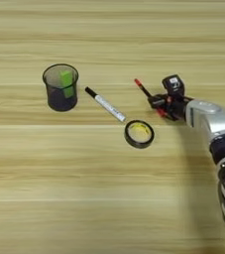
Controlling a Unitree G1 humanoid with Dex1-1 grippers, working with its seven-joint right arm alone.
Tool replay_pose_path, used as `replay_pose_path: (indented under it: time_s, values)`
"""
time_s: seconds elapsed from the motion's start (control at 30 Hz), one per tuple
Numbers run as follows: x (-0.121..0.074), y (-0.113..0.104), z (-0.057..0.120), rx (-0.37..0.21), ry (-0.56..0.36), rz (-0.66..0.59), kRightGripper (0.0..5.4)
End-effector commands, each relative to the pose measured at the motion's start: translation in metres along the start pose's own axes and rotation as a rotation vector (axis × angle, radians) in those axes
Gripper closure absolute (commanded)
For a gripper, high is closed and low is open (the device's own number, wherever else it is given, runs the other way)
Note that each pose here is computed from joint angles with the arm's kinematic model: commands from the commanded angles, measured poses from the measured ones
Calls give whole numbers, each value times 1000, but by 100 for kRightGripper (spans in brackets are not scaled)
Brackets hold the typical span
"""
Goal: Move the objects on the table
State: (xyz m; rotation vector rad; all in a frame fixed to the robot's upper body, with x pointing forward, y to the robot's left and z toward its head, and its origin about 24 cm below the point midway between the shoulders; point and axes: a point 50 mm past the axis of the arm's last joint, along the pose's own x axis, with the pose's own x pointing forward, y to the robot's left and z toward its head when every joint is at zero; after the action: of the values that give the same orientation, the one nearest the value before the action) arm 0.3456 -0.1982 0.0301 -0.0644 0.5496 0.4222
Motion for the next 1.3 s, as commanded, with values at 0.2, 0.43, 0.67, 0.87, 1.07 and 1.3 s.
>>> replay_pose_path:
  time_s: [0.2, 0.43, 0.67, 0.87, 1.07, 1.3]
  values:
    - [-27, -11, -19, -4, 85, -50, 490]
    - [-49, -9, -33, 3, 118, -56, 490]
    - [-68, -3, -51, 24, 171, -45, 490]
    - [-77, 5, -60, 42, 192, -32, 490]
    - [-79, 14, -65, 46, 208, -6, 490]
    - [-77, 15, -61, 44, 192, -7, 442]
